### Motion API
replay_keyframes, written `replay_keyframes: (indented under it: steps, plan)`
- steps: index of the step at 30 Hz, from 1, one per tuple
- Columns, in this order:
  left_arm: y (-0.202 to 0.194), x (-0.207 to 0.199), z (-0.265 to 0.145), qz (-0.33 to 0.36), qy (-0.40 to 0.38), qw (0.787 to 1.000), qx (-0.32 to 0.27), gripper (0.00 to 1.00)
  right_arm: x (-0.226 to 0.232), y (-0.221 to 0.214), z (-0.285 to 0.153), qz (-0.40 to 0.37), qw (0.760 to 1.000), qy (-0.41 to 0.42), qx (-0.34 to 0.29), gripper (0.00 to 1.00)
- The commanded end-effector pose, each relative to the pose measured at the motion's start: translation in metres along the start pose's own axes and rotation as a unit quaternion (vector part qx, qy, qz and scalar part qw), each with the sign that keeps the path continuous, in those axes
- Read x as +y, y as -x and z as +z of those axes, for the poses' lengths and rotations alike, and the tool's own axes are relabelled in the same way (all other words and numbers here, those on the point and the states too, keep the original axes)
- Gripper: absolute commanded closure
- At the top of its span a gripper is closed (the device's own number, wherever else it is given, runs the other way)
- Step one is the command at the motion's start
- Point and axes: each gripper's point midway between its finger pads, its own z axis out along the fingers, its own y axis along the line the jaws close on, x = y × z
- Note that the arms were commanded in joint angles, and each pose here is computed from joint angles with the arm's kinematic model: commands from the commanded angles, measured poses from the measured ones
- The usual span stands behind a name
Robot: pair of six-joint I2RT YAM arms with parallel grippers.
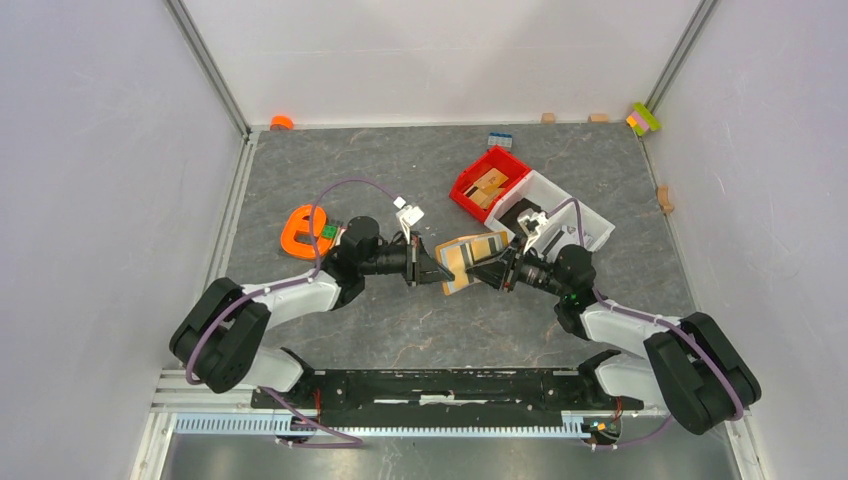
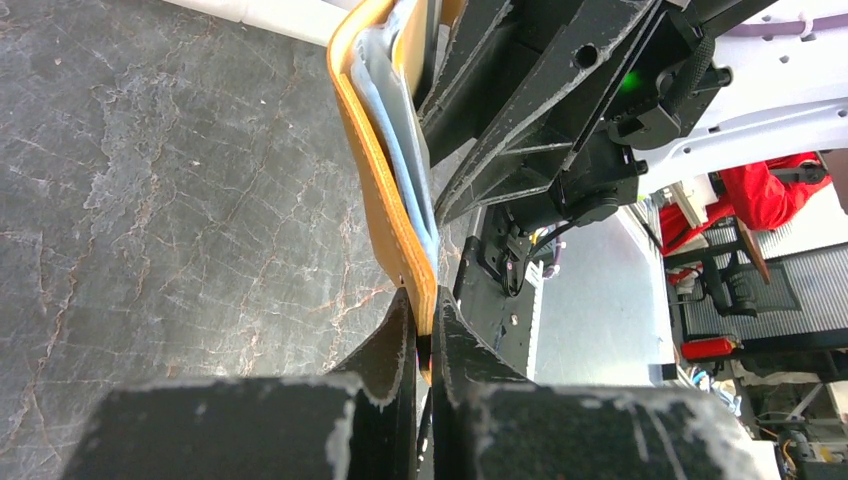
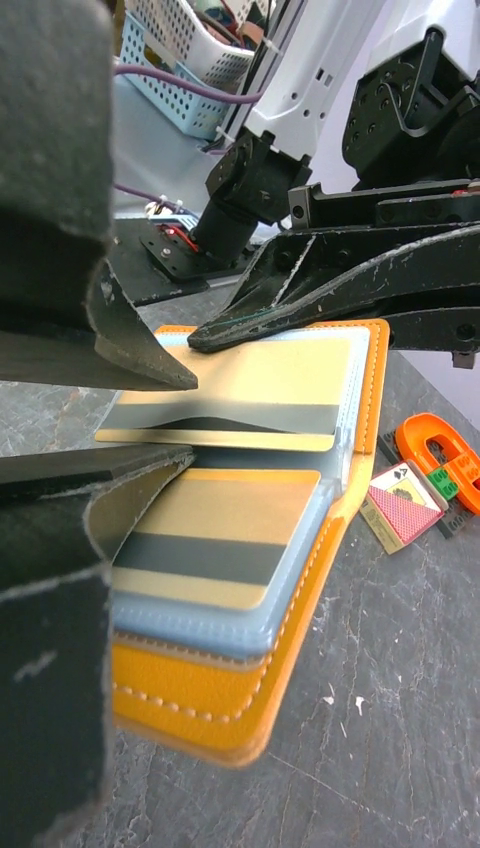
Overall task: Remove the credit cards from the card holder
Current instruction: Remove the credit card from the card holder.
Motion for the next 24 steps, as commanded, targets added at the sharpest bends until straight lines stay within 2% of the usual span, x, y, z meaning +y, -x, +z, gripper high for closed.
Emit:
replay_keyframes:
  steps: [1,5,11,19,24]
  plan:
    - [0.016,-0.014,-0.004,0.035,0.0,0.999,-0.025,0.98,0.015,0.009,-0.001,-0.013,0.999,0.035,-0.019,0.73]
    - [0.015,0.006,-0.003,0.025,0.054,0.998,-0.02,0.98,0.022,0.013,-0.004,-0.019,0.998,0.048,-0.029,0.81]
    - [0.012,0.016,-0.001,0.011,0.067,0.998,-0.01,0.98,0.029,0.014,-0.005,-0.018,0.997,0.069,-0.032,0.81]
    - [0.014,0.018,-0.003,0.014,0.074,0.997,-0.015,0.98,0.041,0.016,-0.007,-0.02,0.994,0.096,-0.039,0.75]
    - [0.014,0.023,-0.004,0.008,0.086,0.996,-0.017,0.98,0.045,0.018,-0.009,-0.023,0.993,0.105,-0.044,0.78]
